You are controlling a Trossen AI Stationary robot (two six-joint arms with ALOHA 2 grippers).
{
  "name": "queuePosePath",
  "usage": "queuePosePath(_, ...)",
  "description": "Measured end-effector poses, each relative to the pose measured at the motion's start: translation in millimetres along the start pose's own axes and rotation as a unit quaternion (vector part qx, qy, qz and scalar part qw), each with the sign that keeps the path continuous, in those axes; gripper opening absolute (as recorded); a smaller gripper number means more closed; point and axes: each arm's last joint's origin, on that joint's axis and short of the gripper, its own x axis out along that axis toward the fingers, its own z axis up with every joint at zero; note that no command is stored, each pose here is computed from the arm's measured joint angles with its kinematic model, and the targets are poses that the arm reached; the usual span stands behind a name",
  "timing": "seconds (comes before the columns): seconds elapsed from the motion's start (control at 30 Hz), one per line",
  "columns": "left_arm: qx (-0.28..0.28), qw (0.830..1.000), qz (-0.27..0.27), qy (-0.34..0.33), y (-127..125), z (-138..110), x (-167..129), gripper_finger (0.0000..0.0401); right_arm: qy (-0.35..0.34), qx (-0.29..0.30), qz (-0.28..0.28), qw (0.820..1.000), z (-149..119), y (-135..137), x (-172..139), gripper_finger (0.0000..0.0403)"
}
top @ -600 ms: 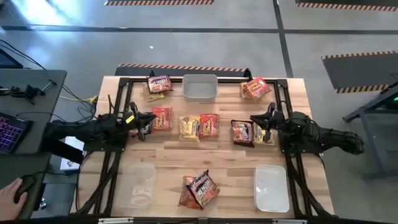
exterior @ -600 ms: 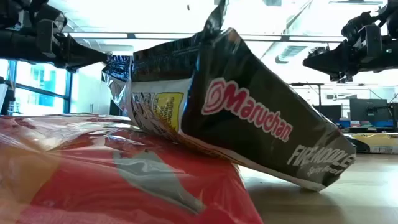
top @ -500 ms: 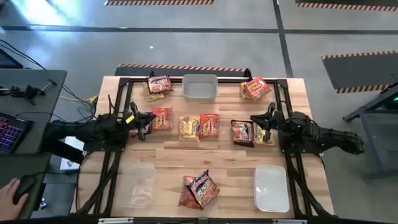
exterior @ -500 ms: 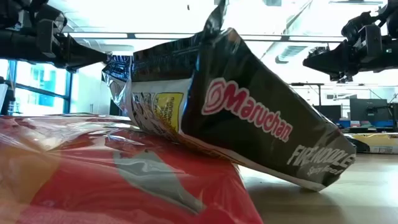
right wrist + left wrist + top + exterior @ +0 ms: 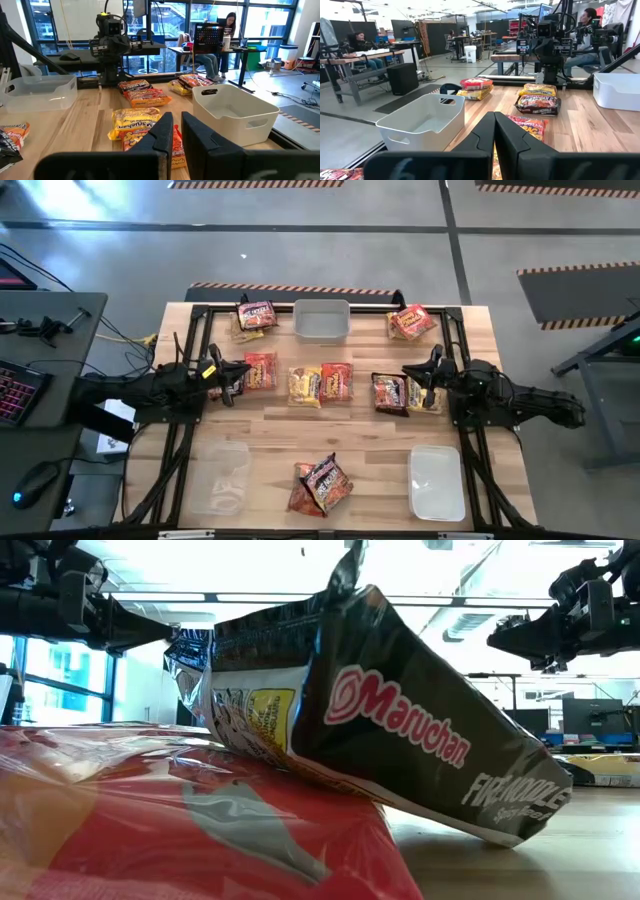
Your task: Sort Maruchan noodles
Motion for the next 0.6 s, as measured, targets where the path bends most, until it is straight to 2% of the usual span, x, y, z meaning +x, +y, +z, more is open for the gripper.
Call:
queuePosePath(0.3, 0.001, 1.000, 0.000, -0.001, 0.1, 0.2, 0.0, 0.0003, 0.000, 0.000, 0.000, 1.000, 0.0, 0.0, 0.0, 0.0023)
queuePosePath(0.37, 0.030, 1.000, 0.006, -0.004, 0.5, 1.0, 0.0, 0.0003, 0.000, 0.000, 0.000, 1.000, -0.1, 0.0, 0.0, 0.0023)
queuePosePath(0.47, 0.102, 0.995, 0.013, -0.007, 0.9, 2.0, -0.1, 0.0003, 0.000, 0.000, 0.000, 1.000, 0.0, 0.0, 0.0, 0.0023)
queuePosePath(0.6, 0.110, 0.994, 0.010, -0.007, 0.7, 1.8, 0.0, 0.0003, 0.000, 0.000, 0.000, 1.000, -0.1, 0.0, 0.0, 0.0023)
